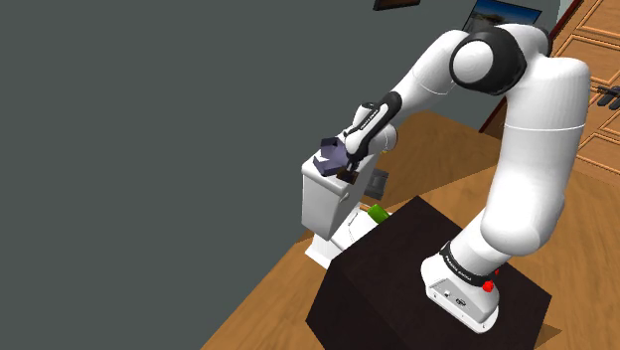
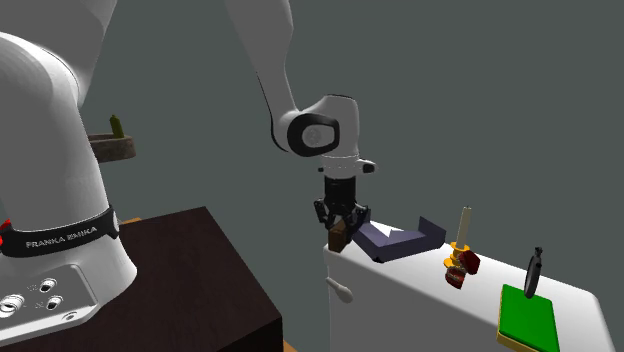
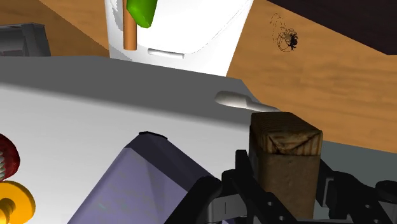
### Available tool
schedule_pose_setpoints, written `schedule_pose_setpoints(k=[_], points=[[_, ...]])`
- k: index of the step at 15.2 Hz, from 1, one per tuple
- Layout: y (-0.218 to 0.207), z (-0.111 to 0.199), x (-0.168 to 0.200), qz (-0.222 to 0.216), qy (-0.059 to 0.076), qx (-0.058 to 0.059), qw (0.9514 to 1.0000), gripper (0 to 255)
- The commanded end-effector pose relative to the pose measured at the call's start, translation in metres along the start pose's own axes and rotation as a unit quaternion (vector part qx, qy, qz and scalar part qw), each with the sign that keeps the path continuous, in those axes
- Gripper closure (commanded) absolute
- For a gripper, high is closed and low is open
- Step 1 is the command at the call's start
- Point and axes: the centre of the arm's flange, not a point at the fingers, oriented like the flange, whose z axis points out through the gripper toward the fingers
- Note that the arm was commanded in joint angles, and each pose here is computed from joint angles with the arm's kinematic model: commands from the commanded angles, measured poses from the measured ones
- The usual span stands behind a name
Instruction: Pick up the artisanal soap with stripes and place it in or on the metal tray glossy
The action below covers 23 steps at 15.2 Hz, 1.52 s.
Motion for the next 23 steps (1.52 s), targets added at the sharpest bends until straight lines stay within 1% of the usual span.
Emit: schedule_pose_setpoints(k=[1,20,23], points=[[0.001,-0.010,0.000,0.000,0.000,0.000,1.0000,255],[0.005,-0.110,-0.001,0.000,0.000,0.000,1.0000,255],[0.031,-0.110,0.029,0.000,0.000,0.000,1.0000,255]])
